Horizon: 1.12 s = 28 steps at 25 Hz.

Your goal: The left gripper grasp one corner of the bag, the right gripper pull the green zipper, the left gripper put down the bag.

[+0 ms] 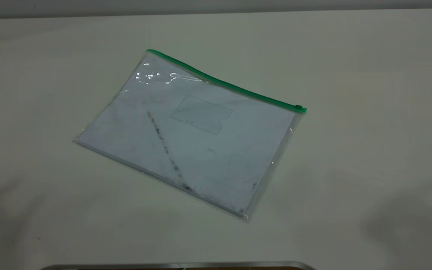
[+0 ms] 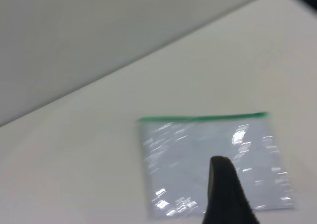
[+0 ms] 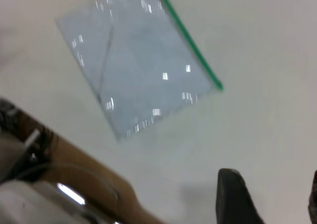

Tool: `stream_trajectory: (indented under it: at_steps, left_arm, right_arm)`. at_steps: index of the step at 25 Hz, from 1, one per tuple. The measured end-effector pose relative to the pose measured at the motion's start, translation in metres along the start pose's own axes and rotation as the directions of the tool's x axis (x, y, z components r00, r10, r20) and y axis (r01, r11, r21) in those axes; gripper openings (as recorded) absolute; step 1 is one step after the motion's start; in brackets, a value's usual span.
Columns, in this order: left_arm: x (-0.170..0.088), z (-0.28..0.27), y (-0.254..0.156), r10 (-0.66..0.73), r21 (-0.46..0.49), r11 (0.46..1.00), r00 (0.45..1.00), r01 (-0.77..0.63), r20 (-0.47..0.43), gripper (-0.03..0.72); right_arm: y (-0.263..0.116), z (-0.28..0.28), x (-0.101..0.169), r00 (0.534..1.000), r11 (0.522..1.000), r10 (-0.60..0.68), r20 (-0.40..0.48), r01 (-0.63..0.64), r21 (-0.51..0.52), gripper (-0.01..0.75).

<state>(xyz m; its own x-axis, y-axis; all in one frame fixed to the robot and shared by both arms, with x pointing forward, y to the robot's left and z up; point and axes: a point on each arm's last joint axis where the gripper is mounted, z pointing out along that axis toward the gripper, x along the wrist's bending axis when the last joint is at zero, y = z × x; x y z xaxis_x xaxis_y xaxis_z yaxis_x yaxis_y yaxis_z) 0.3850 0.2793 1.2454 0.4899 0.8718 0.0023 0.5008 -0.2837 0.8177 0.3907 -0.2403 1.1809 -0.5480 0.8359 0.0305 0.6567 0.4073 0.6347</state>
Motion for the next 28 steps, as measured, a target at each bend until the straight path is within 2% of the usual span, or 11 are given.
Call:
stream_trajectory:
  at_steps: [5,9,13,17,20,23,28]
  left_arm:
    - [-0.016,-0.035,-0.038,-0.107,0.026,0.993,0.965,0.116,-0.24,0.497]
    - [-0.02,-0.031,-0.079,-0.164,0.089,0.975,0.929,0.204,-0.333,0.497]
    - [-0.021,-0.007,-0.125,-0.219,0.191,0.935,0.911,0.299,-0.35,0.497]
    - [-0.027,0.023,-0.183,-0.295,0.306,0.861,0.889,0.407,-0.351,0.497]
    - [-0.037,0.038,-0.225,-0.303,0.372,0.827,0.891,0.422,-0.338,0.497]
    - [-0.045,0.035,-0.236,-0.285,0.311,0.865,0.896,0.394,-0.341,0.497]
    - [-0.053,0.025,-0.24,-0.261,0.232,0.908,0.904,0.348,-0.338,0.497]
  right_arm:
    - [-0.065,0.024,0.008,1.0,0.991,0.029,-0.006,-0.028,0.132,0.403]
    - [-0.105,0.041,0.014,0.995,0.973,0.097,-0.012,-0.092,0.21,0.403]
    - [-0.13,0.04,0.021,0.99,0.972,0.14,0.01,-0.139,0.192,0.403]
    - [-0.152,0.035,0.025,0.989,0.978,0.142,0.043,-0.147,0.145,0.403]
    - [-0.168,0.034,0.026,0.99,0.984,0.118,0.084,-0.127,0.123,0.403]
    - [-0.18,0.033,0.025,0.983,0.985,0.123,0.134,-0.137,0.102,0.403]
    - [-0.183,0.031,0.024,0.977,0.991,0.129,0.171,-0.13,-0.004,0.403]
